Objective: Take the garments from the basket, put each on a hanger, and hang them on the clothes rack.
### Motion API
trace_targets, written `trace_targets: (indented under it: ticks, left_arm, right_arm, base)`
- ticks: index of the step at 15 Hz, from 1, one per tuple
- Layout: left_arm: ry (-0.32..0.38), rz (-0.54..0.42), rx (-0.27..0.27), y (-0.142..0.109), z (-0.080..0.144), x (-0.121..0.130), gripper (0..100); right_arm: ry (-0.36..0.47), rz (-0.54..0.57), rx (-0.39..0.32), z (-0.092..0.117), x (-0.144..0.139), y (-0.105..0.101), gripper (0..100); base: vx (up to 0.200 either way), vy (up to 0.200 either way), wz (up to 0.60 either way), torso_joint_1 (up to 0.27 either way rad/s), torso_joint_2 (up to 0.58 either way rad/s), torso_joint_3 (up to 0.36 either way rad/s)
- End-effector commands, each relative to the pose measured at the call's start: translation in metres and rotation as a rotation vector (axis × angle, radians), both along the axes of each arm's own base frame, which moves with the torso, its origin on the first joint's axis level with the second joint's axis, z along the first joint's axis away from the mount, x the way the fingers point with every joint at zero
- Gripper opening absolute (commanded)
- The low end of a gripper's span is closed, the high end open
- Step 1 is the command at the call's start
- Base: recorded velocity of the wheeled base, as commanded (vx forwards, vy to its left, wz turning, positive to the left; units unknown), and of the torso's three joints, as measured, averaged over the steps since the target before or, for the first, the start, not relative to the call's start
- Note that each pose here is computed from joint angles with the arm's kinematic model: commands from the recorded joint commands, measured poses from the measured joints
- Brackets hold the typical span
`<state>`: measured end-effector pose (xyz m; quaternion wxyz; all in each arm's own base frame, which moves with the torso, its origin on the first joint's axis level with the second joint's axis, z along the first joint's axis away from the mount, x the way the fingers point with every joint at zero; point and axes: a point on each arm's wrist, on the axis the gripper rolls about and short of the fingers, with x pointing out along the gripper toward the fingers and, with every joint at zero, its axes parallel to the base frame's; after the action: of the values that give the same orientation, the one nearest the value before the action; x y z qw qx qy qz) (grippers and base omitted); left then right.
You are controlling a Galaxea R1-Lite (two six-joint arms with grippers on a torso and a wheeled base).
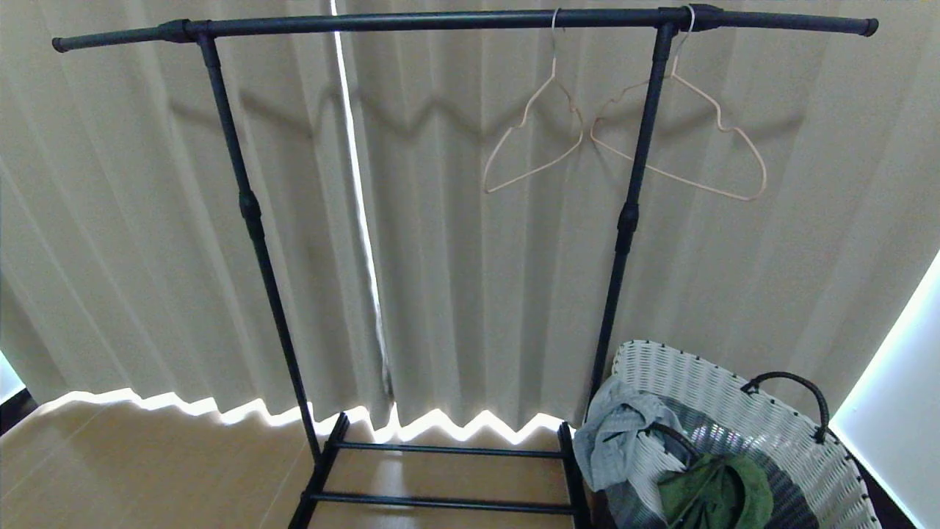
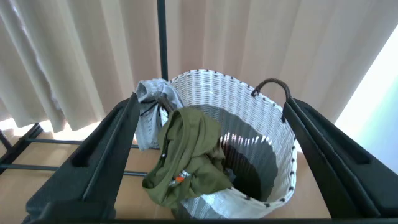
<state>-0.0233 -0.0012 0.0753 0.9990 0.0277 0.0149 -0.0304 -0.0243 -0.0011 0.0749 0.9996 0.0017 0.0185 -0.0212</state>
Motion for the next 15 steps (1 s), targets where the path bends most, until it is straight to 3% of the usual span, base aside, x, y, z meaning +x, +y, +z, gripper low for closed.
trace_targets:
  ticks: [1, 5, 11, 15]
  left_arm:
    - [0.001, 0.002, -0.003, 0.0001, 0.0, 0.0, 100]
    - [0.001, -0.001, -0.003, 0.0, 0.0, 0.0, 100]
    - [0.001, -0.004, 0.0, -0.0001, 0.0, 0.0, 100]
    - [0.002, -0.004, 0.0, -0.0001, 0.0, 0.0001, 100]
  right_arm:
    - [-0.003, 0.001, 0.0, 0.0003, 0.0, 0.0, 100]
    - [-0.002, 0.002, 0.0, 0.0001, 0.0, 0.0, 100]
    - [-0.003, -0.001, 0.002, 0.0003, 0.0, 0.0, 100]
    - [-0.002, 0.002, 0.0, 0.0001, 0.0, 0.0, 100]
  base:
    - [0.0, 0.0, 0.0, 0.0, 0.0, 0.0]
    - [0.0, 0.0, 0.0, 0.0, 0.0, 0.0]
    - [0.2, 0.0, 0.0, 0.0, 0.0, 0.003]
    - [0.0, 0.0, 0.0, 0.0, 0.0, 0.0]
